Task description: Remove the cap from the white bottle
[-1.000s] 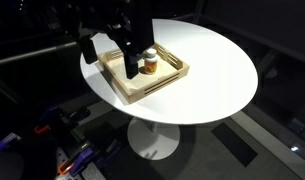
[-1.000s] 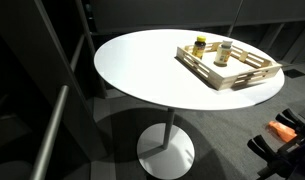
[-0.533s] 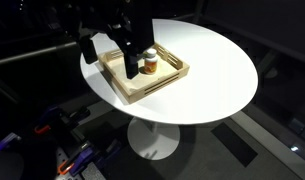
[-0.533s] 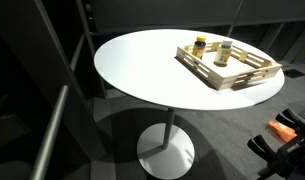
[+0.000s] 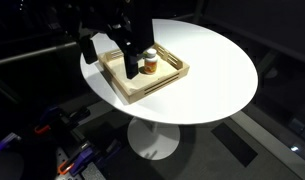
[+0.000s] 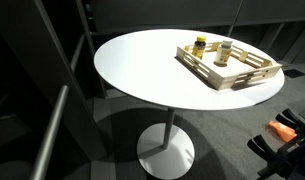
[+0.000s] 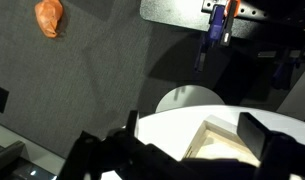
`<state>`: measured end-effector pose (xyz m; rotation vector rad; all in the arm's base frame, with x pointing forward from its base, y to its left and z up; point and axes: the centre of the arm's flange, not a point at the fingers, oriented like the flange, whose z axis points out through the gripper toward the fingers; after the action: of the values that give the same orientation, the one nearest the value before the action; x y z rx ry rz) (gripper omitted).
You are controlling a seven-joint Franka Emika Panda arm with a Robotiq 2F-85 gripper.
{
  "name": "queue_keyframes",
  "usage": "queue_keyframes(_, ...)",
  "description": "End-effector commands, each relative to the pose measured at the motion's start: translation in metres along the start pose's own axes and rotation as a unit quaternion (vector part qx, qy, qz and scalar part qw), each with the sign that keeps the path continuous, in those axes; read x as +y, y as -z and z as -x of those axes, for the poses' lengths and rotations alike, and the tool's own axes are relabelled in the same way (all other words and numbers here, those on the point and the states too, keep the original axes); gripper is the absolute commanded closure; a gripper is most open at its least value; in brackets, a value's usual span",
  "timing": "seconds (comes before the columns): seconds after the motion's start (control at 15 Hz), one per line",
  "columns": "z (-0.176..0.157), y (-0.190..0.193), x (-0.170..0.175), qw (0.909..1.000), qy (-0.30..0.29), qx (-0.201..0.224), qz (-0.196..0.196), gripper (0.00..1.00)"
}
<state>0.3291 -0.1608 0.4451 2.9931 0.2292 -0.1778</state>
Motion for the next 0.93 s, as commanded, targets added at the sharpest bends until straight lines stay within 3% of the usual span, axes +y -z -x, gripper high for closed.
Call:
queue_keyframes(0.0,-0.003,0.002,0.002,1.0,-0.001,0.006,-0.002,0.0)
queue_keyframes(0.47,-0.031,0.015,-0.001,0.999,0.008,0.044,-0.011,0.0)
queue_keyframes(0.87,-0.076,0.035,-0.009,0.9976,0.02,0.066,0.0,0.0)
